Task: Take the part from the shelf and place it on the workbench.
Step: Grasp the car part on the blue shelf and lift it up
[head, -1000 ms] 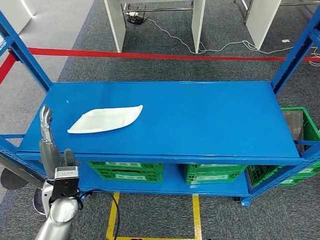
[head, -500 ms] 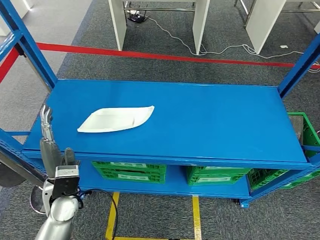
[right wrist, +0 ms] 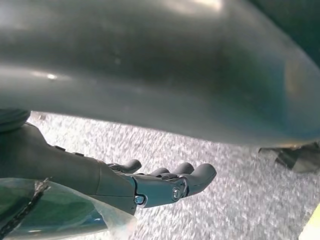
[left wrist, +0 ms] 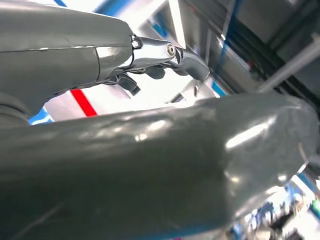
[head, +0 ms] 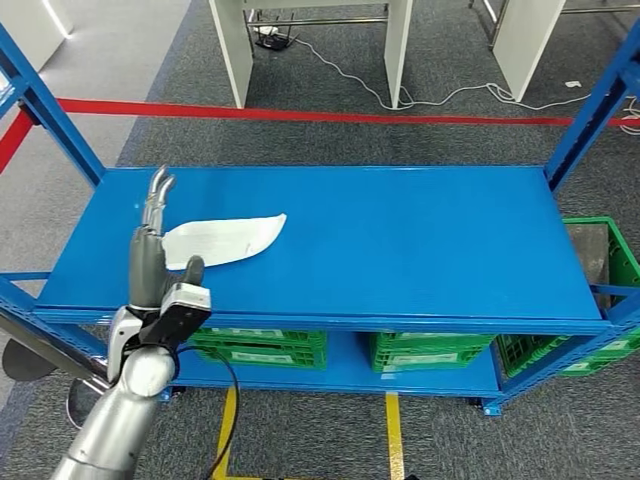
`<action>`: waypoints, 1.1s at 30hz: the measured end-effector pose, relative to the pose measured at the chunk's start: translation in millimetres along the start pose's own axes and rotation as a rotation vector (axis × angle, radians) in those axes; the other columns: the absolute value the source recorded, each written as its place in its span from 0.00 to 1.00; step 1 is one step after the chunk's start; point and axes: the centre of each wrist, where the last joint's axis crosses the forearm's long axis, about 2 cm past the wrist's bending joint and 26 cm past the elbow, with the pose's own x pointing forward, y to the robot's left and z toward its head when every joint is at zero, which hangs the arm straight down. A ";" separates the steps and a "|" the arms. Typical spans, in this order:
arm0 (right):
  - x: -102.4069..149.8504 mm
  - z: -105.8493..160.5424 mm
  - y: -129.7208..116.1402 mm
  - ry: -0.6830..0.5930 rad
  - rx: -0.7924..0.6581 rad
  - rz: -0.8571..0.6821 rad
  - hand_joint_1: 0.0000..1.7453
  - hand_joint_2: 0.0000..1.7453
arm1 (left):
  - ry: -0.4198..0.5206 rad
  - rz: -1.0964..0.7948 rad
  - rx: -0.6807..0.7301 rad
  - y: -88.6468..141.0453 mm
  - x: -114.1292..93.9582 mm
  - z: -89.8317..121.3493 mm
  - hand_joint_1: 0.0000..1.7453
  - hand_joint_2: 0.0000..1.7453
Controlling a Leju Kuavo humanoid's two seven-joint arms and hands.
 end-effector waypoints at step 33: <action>22.3 2.6 -5.1 0.008 0.006 0.073 0.00 0.00 | 0.186 -0.356 -0.600 -51.5 -46.6 -59.3 0.00 0.00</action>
